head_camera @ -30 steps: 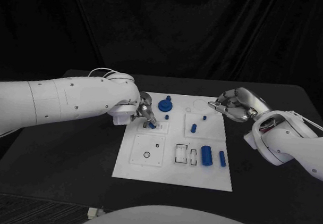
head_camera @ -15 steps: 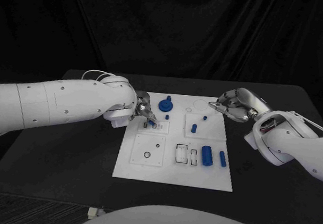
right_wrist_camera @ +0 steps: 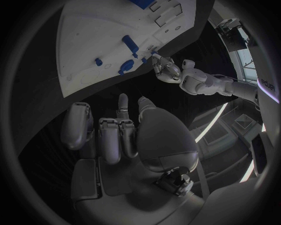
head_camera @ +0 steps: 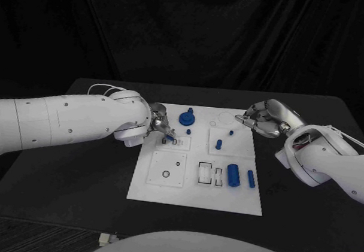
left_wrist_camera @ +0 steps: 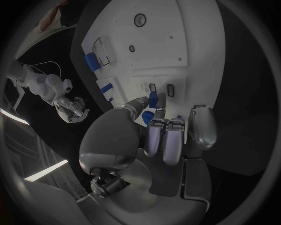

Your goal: Assemble the parts on the task board

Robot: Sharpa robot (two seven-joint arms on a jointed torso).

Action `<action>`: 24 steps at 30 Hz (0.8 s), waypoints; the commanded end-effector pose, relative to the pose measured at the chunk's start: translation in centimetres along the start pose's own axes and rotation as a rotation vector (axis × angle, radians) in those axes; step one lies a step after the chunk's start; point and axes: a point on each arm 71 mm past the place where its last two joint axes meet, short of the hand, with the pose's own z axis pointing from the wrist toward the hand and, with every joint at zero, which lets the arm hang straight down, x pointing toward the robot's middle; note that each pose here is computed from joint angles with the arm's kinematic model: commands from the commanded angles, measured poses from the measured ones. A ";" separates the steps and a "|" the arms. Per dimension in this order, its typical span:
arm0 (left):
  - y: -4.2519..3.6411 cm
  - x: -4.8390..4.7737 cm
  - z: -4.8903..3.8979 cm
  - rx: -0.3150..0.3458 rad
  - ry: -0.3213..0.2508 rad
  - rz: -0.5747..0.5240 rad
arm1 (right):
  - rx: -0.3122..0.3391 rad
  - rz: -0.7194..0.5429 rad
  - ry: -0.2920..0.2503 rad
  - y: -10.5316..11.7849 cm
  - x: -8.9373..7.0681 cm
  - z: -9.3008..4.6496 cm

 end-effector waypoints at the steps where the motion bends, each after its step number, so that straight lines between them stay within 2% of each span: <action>1: -0.18 0.20 0.13 0.016 0.000 0.003 | 0.015 -0.005 0.006 -0.2 0.1 -0.1; 24: -0.34 0.58 0.55 0.015 0.023 0.016 | 0.013 -0.003 0.003 -0.2 0.1 -0.2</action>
